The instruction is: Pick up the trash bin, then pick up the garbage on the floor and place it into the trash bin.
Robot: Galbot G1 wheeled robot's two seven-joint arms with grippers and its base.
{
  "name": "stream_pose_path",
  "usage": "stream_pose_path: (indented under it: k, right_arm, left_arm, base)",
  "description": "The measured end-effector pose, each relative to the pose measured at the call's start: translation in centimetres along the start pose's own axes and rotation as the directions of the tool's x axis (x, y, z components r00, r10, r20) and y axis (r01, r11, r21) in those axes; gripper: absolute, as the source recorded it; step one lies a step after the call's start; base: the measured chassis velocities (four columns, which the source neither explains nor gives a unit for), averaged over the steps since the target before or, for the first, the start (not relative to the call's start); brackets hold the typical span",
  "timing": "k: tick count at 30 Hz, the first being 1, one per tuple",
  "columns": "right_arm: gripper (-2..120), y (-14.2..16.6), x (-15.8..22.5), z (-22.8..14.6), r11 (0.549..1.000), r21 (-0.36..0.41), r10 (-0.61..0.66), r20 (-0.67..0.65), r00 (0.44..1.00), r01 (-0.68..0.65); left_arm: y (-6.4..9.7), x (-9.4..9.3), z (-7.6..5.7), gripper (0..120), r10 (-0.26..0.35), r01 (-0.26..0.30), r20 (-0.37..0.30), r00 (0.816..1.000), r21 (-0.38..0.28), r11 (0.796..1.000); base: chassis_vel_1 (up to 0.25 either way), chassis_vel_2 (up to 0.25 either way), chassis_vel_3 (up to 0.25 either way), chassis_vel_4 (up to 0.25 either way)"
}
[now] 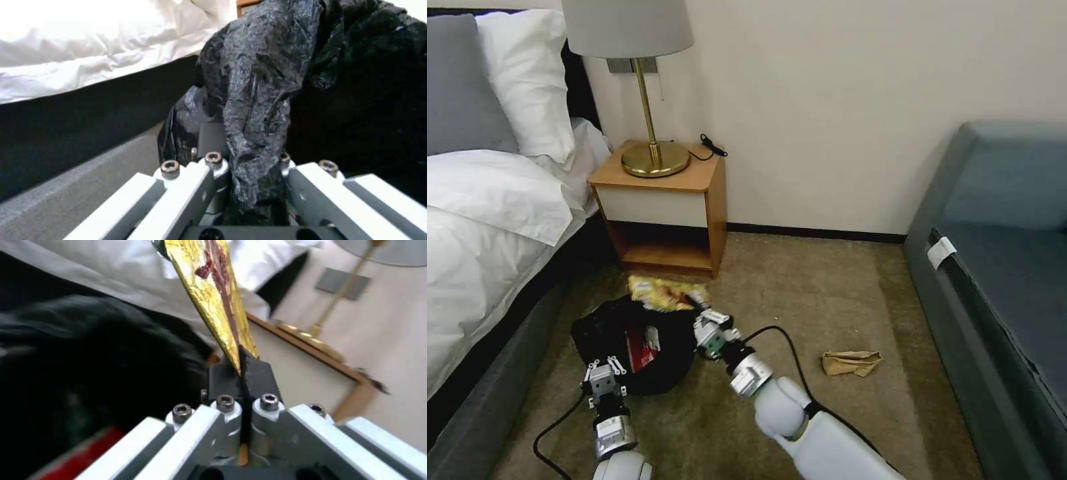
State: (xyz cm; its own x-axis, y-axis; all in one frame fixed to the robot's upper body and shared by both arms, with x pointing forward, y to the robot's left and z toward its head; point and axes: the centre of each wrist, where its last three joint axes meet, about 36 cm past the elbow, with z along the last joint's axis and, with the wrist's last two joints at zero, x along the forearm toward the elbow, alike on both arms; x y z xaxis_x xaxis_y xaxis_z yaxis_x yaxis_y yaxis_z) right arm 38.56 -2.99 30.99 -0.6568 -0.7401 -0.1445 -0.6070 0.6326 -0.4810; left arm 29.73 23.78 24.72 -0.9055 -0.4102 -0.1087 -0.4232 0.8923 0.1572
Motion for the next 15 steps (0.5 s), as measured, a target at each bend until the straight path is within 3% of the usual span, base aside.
stream_pose_path:
  k: [7,13,15]
  right_arm:
    - [0,1.7,-0.7,0.4,0.990,-0.086,-0.112,0.011,0.994,0.113]
    - [0,1.2,-1.2,1.0,0.970,-0.134,-0.204,0.006,0.979,0.203]
    - [0,1.1,-1.5,1.0,0.957,-0.183,-0.227,0.002,0.974,0.224]
  left_arm:
    - [-0.4,-0.3,-1.0,3,0.004,-0.004,0.009,1.000,0.008,1.000]
    - [-0.5,-0.2,-1.1,3,0.010,-0.010,0.008,1.000,0.006,1.000]
    - [-0.6,0.0,-1.1,3,0.014,-0.014,0.006,1.000,0.008,1.000]
  base:
    - [0.000,0.000,0.000,0.000]
    - [0.000,0.000,0.000,0.000]
    - [0.000,0.000,0.000,0.000]
